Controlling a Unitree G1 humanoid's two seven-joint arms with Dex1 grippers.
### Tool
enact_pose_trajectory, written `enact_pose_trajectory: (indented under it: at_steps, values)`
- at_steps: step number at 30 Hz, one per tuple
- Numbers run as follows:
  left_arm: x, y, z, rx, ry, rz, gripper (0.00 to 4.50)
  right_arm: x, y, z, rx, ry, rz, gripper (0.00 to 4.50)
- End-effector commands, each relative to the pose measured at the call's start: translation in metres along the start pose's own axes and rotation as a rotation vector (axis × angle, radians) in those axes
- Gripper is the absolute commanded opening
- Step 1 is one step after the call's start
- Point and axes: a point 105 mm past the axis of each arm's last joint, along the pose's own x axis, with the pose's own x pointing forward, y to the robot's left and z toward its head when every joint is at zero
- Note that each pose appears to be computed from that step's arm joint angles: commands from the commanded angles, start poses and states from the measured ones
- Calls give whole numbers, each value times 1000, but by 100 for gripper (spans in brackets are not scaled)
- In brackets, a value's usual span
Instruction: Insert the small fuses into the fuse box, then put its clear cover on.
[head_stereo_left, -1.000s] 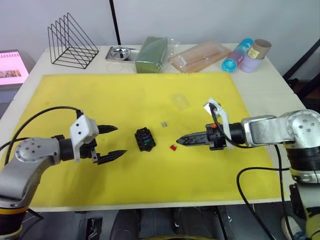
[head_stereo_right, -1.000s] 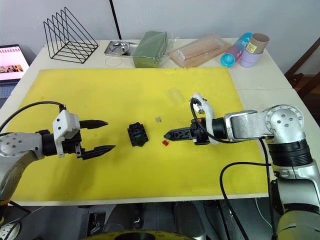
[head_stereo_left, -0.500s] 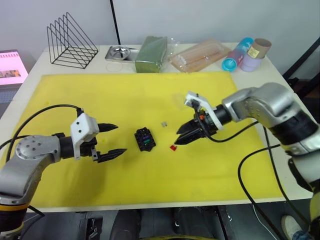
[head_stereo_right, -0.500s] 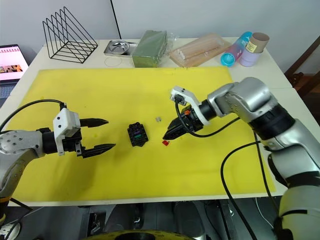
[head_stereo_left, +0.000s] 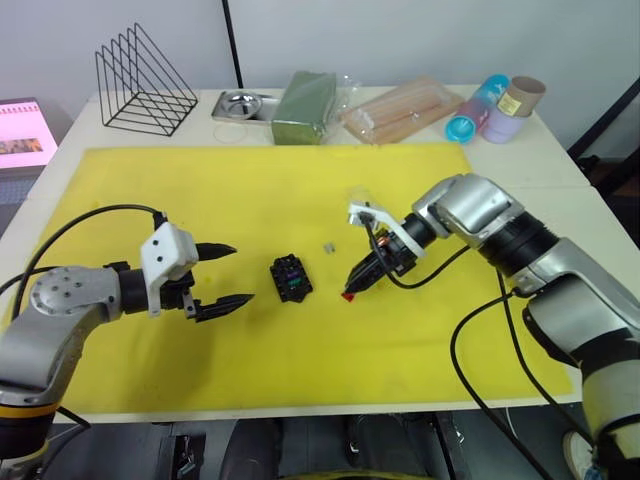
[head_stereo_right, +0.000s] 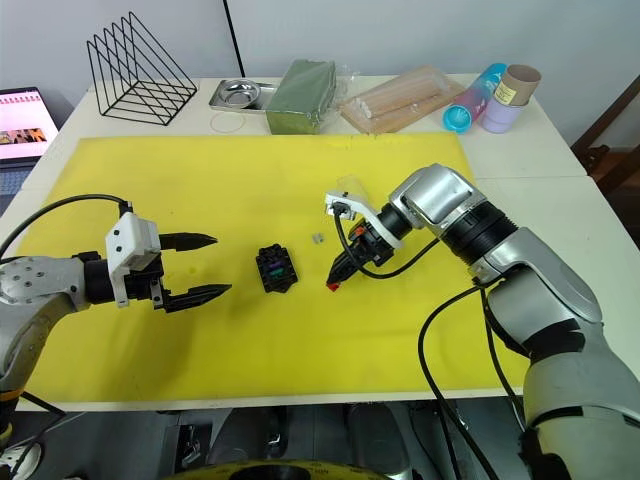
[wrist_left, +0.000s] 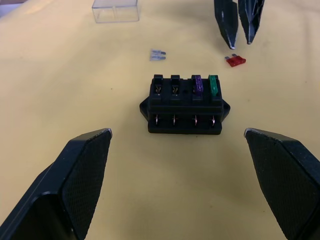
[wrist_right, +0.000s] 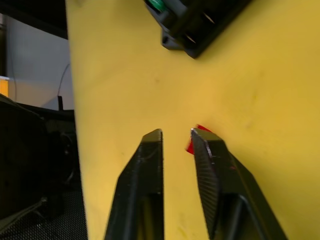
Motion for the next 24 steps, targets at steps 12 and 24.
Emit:
enact_pose_trajectory:
  at_steps: [12,24]
  values:
    - [0,-4,8,30,-10,7,450,-1,-21,7,-15,22,-49,105]
    - [1,-5,8,29,-10,14,450,9,-17,-4,-33,79,-11,105]
